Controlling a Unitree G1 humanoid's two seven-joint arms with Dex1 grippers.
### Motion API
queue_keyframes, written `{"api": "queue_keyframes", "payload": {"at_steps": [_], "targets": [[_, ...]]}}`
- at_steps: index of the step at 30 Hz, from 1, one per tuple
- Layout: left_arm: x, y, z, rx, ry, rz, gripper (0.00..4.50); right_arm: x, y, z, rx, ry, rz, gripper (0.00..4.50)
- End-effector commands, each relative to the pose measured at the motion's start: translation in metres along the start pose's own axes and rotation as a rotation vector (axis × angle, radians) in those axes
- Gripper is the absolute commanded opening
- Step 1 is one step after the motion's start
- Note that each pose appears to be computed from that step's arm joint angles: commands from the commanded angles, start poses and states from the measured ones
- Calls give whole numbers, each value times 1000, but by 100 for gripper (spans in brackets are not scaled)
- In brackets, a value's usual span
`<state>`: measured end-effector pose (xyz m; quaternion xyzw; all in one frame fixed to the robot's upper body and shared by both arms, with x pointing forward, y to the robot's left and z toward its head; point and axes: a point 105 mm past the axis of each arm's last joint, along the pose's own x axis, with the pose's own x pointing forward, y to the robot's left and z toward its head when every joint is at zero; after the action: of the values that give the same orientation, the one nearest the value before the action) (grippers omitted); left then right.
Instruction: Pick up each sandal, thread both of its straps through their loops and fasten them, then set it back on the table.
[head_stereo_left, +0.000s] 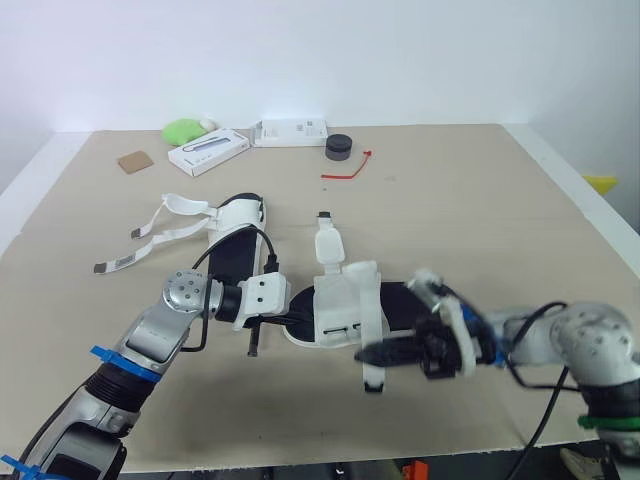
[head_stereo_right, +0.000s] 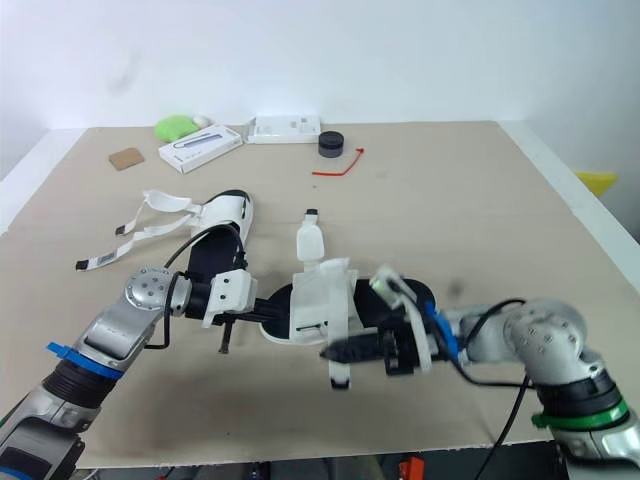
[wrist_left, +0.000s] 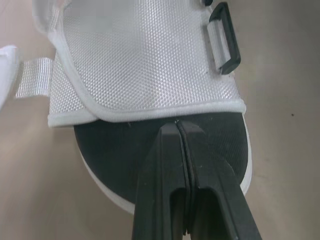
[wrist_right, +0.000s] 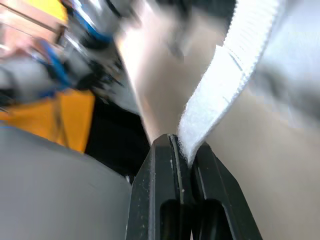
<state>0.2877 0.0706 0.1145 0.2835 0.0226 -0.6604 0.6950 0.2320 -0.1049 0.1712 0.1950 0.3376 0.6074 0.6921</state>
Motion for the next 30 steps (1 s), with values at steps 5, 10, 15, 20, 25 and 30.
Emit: {"api": "queue_keyframes", "payload": {"at_steps": [5, 10, 15, 20, 25, 30], "targets": [[1, -1, 3, 12, -7, 1, 0, -6, 5, 49, -23, -109, -12, 2], [3, -2, 4, 13, -14, 3, 0, -5, -26, 44, 9, -95, -147, 2], [3, -2, 4, 12, -12, 6, 0, -3, -36, 43, 27, -74, -176, 2], [3, -3, 3, 11, -11, 9, 0, 1, -38, 49, 5, -74, -176, 2], [2, -4, 3, 9, -8, 9, 0, 0, -32, 61, -32, -81, -163, 2], [2, -5, 3, 10, -8, 9, 0, 1, -28, 60, -48, -56, -150, 2]]}}
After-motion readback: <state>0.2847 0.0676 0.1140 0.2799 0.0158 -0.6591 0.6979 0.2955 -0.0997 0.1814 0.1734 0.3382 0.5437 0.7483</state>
